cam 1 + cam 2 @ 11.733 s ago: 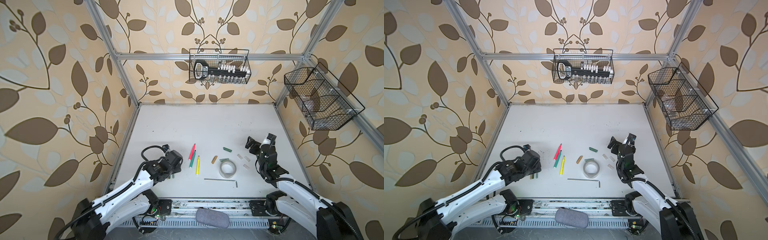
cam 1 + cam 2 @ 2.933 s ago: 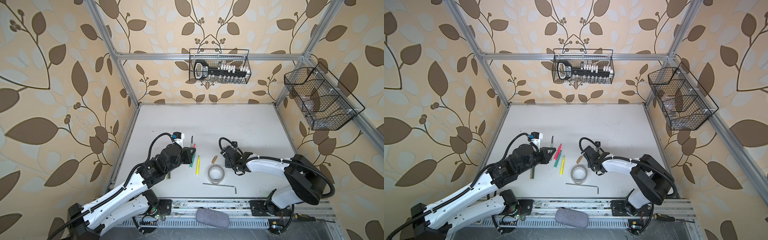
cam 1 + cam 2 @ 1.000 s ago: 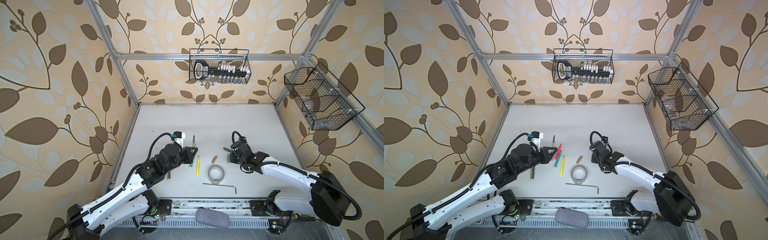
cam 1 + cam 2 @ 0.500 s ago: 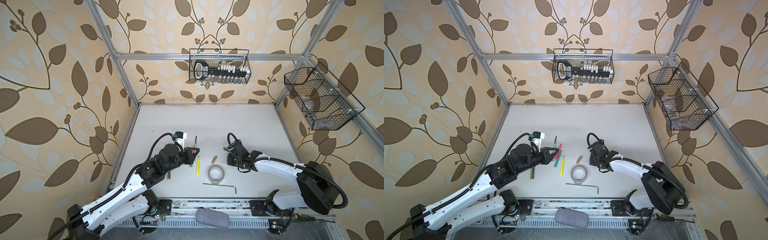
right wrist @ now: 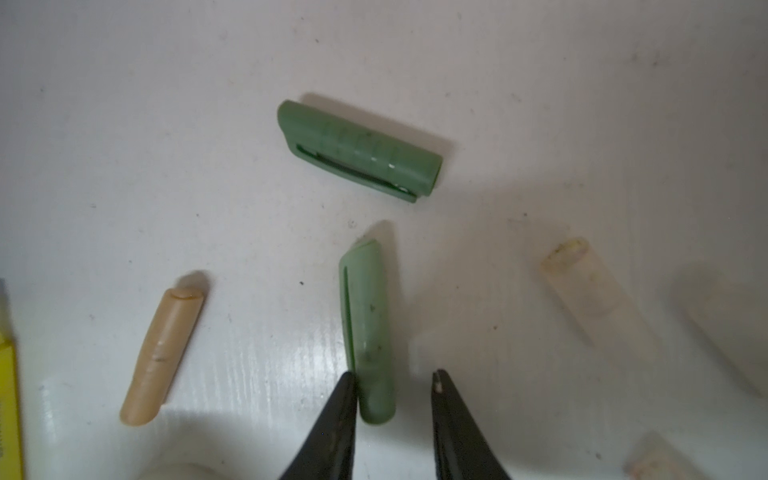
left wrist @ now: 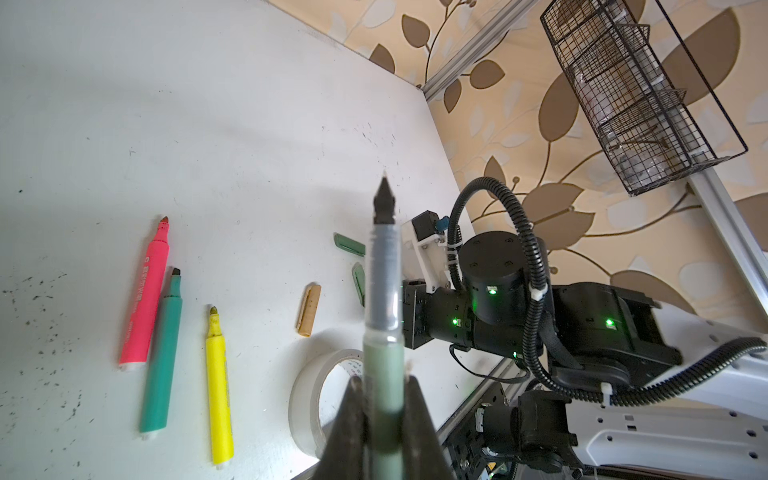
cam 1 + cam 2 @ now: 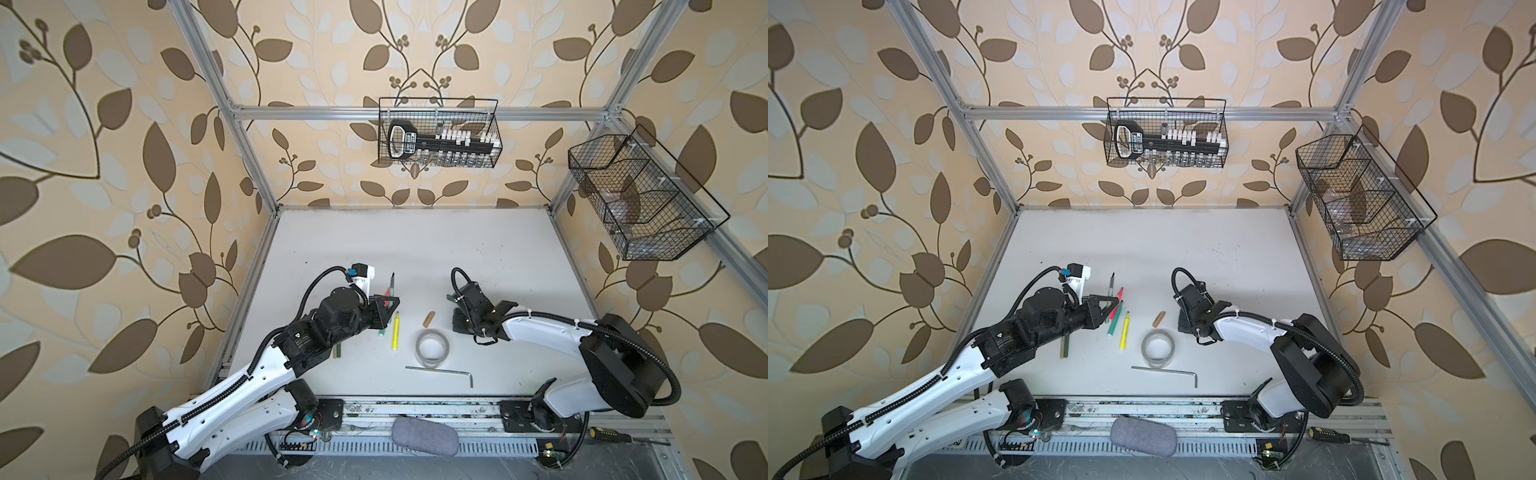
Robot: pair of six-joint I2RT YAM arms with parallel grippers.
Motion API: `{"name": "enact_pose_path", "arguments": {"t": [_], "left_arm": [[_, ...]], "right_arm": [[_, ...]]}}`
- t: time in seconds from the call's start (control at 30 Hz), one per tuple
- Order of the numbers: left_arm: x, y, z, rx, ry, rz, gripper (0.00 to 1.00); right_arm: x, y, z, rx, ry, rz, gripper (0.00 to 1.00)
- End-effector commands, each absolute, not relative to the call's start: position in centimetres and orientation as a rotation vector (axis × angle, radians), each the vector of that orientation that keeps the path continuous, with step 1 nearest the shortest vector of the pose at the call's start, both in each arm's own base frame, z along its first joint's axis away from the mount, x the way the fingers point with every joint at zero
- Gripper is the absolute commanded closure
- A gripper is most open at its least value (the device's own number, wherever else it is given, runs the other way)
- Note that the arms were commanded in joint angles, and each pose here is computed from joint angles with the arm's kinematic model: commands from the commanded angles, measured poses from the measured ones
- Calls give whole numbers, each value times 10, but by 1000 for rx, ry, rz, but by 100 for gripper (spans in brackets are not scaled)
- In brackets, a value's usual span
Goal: Insert the pens into the pen caps
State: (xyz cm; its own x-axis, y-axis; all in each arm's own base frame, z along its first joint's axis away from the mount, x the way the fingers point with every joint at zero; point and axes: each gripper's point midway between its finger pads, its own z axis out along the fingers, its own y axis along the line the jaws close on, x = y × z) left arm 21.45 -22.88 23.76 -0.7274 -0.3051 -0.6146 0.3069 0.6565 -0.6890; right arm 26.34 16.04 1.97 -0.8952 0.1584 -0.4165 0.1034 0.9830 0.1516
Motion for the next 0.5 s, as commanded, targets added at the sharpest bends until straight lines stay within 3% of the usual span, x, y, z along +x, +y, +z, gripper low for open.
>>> {"name": "enact_pose_path", "arguments": {"t": [0.0,0.47], "left_arm": [[217,-227,248,-10,2100,-1068,100],[216,-229,248,-6,2102,-1079,100]], "right_arm": [[270,164,21,182,2685,179,70],[276,151,8,152,2705,-40,73]]}}
